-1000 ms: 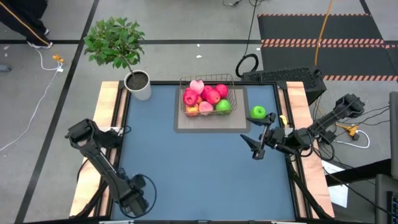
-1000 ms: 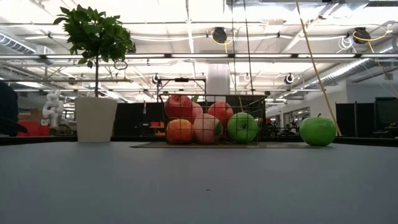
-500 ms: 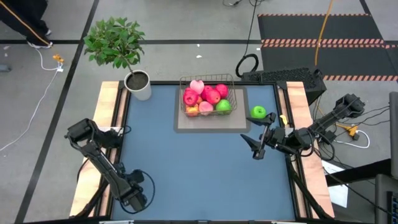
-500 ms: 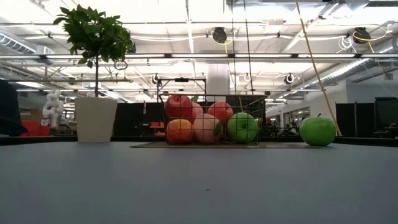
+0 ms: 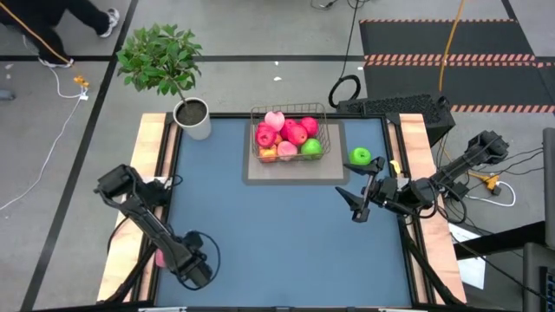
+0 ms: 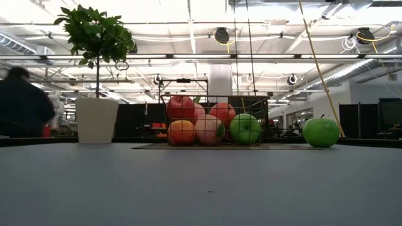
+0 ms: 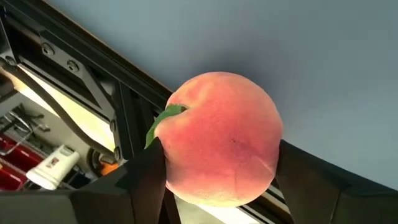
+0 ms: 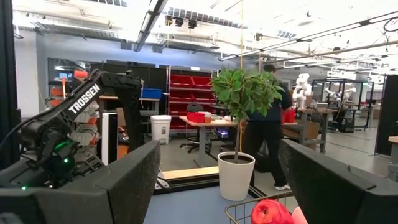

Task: Build produce basket
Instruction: Put the pink peach into the wire basket

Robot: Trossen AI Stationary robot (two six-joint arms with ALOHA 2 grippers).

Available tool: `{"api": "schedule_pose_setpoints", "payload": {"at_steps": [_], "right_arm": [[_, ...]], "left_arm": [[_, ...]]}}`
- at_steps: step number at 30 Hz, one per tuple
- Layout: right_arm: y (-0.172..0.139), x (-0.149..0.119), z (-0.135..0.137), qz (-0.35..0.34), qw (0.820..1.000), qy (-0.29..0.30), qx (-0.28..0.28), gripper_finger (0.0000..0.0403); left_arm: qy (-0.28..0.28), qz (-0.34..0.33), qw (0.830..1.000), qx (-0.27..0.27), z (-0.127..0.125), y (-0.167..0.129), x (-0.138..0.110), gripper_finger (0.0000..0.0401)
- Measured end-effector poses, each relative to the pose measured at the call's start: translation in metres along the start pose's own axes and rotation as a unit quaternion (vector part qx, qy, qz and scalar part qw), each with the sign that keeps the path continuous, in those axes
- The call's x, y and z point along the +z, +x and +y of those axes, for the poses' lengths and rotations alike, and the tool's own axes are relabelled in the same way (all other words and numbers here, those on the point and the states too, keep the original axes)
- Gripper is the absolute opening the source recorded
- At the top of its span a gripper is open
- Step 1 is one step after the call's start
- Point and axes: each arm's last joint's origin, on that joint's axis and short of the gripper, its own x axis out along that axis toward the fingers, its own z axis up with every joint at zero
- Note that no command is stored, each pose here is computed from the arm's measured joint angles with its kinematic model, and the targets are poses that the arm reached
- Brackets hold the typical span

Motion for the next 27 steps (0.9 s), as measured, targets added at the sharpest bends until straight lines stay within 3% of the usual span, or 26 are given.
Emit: {"api": "schedule_pose_setpoints", "payload": {"at_steps": [5,10,14,21,27], "right_arm": [[0.0,0.0,0.0,0.0,1.0,0.0,0.0,0.032],[0.0,0.0,0.0,0.0,1.0,-0.001,0.0,0.032],[0.0,0.0,0.0,0.0,1.0,-0.002,0.0,0.032],[0.0,0.0,0.0,0.0,1.0,0.002,0.0,0.032],[0.0,0.0,0.0,0.0,1.0,0.001,0.0,0.032]], "left_arm": [[0.0,-0.004,1.0,-0.006,0.001,-0.003,0.008,0.0256],[-0.009,-0.024,1.0,-0.009,0.002,-0.006,0.016,0.0288],[-0.036,-0.049,0.998,-0.012,0.003,-0.011,0.024,0.0282],[-0.053,-0.203,0.977,-0.026,-0.004,-0.05,0.03,0.0263],[-0.049,-0.265,0.962,-0.053,-0.002,-0.087,0.043,0.0268]]}}
